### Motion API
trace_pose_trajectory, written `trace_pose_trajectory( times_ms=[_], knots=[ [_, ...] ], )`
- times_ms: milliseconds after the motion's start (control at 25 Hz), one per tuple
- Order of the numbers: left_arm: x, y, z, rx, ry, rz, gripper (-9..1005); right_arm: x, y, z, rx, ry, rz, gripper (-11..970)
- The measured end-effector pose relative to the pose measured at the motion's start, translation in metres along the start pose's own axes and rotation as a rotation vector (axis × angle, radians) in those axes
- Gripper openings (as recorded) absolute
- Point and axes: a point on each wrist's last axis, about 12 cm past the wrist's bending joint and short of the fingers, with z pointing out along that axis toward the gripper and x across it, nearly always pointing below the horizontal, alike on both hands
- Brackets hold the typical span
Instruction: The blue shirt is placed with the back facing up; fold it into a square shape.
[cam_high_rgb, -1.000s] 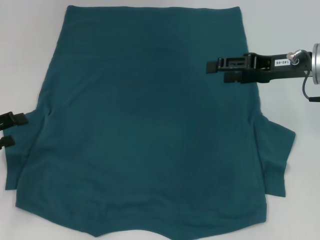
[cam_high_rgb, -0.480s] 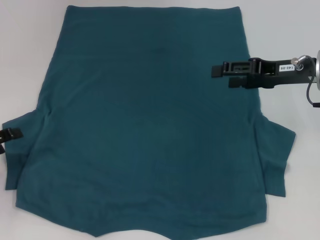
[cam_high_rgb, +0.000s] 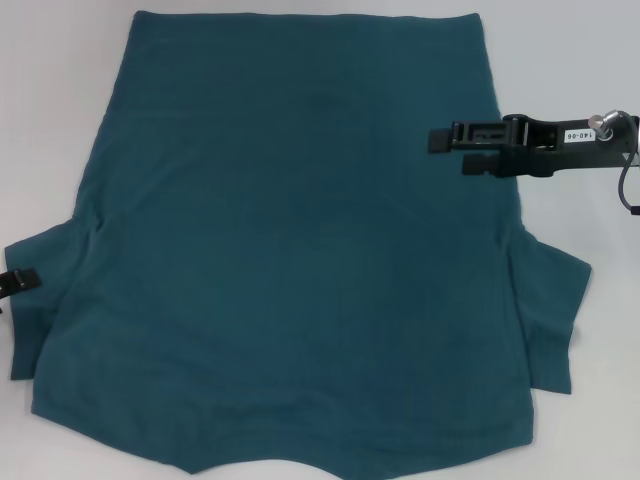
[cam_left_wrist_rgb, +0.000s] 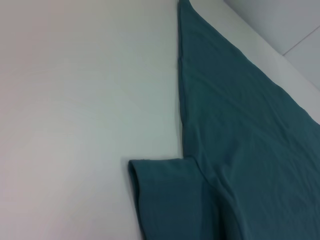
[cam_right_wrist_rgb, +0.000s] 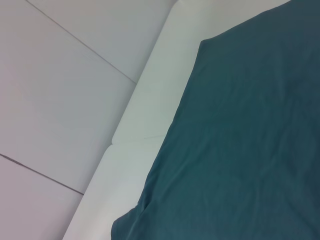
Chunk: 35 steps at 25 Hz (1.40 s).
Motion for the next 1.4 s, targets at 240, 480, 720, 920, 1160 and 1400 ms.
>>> trace_pose_trajectory(
  times_ms=[240,480,720,920,1160,1400],
  knots=[
    [0.002,0.000,0.002,-0.006,0.003,0.001,916,-0.001,0.000,-0.001,0.001,-0.006,0.001,945],
    [0.006,0.000,0.005,-0.008,0.012,-0.006,916,-0.003,-0.002,-0.004,0.001,-0.023,0.009,944],
    [0.007,0.000,0.007,-0.008,0.021,-0.001,916,-0.002,-0.003,-0.005,0.001,-0.027,0.013,944],
    [0.008,-0.005,0.012,0.007,0.039,0.011,916,-0.002,-0.004,-0.007,0.004,-0.035,0.018,944],
    [0.006,-0.011,0.019,0.029,0.058,0.020,916,-0.003,-0.007,-0.012,0.007,-0.053,0.029,944],
    [0.003,-0.014,0.021,0.025,0.059,0.015,898,-0.003,-0.009,-0.013,0.008,-0.059,0.033,944]
  ],
)
